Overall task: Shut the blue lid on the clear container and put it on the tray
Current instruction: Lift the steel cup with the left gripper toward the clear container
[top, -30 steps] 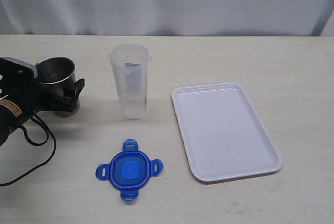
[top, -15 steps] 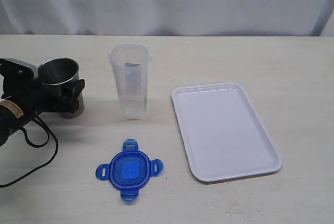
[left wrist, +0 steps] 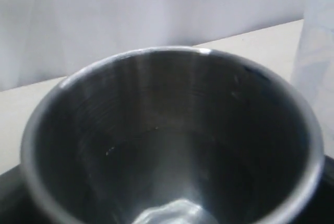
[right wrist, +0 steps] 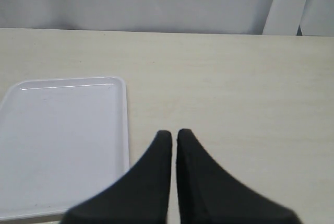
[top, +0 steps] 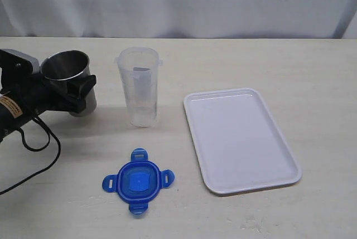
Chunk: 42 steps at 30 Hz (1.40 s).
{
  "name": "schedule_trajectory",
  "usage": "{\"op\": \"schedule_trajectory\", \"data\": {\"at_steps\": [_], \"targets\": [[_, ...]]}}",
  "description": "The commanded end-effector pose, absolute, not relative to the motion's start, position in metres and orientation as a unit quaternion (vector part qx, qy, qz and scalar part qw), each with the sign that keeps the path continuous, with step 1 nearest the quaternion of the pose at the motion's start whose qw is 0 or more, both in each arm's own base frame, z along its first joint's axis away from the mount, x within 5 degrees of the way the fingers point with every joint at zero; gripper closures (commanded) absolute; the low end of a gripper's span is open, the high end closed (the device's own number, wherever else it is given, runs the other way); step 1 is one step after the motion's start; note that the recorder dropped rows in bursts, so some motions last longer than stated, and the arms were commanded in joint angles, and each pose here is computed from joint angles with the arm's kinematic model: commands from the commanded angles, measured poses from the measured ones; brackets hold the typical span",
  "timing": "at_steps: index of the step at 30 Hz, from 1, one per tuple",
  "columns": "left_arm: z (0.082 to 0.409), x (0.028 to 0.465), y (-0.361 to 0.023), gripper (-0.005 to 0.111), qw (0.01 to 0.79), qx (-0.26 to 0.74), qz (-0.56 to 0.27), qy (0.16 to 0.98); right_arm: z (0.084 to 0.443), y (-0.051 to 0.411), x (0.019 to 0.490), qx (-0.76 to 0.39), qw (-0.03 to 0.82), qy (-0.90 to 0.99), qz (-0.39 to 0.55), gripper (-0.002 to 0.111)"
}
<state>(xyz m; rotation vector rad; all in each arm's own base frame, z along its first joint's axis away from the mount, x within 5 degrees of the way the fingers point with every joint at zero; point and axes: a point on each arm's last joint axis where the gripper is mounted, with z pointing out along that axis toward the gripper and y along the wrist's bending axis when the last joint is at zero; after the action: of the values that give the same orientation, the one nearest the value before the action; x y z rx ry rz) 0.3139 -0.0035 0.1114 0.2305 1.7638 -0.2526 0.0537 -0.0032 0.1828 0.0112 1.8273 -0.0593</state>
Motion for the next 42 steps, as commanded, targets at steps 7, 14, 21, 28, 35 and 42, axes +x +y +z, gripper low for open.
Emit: {"op": "schedule_trajectory", "data": {"at_steps": [7,14,21,28,35,42], "targets": [[0.161,0.323,-0.005,0.107,0.685,0.124,-0.086,0.713,0.182,-0.004,0.053,0.006,0.611,0.791,-0.028,0.104],[0.190,0.345,0.002,0.107,0.669,0.120,-0.055,0.731,0.182,-0.004,0.053,0.006,0.611,0.791,-0.028,0.104],[0.210,0.354,0.000,0.107,0.666,0.145,-0.052,0.730,0.182,-0.004,0.053,0.006,0.611,0.791,-0.028,0.104],[0.217,0.360,-0.010,0.107,0.647,0.255,-0.044,0.717,0.182,-0.004,0.053,0.006,0.611,0.791,-0.028,0.104],[0.224,0.363,-0.019,0.107,0.623,0.295,-0.091,0.719,0.182,-0.004,0.053,0.006,0.611,0.791,-0.028,0.104],[0.223,0.363,-0.020,0.107,0.615,0.332,-0.074,0.712,0.182,-0.004,0.053,0.006,0.611,0.791,-0.028,0.104]]}}
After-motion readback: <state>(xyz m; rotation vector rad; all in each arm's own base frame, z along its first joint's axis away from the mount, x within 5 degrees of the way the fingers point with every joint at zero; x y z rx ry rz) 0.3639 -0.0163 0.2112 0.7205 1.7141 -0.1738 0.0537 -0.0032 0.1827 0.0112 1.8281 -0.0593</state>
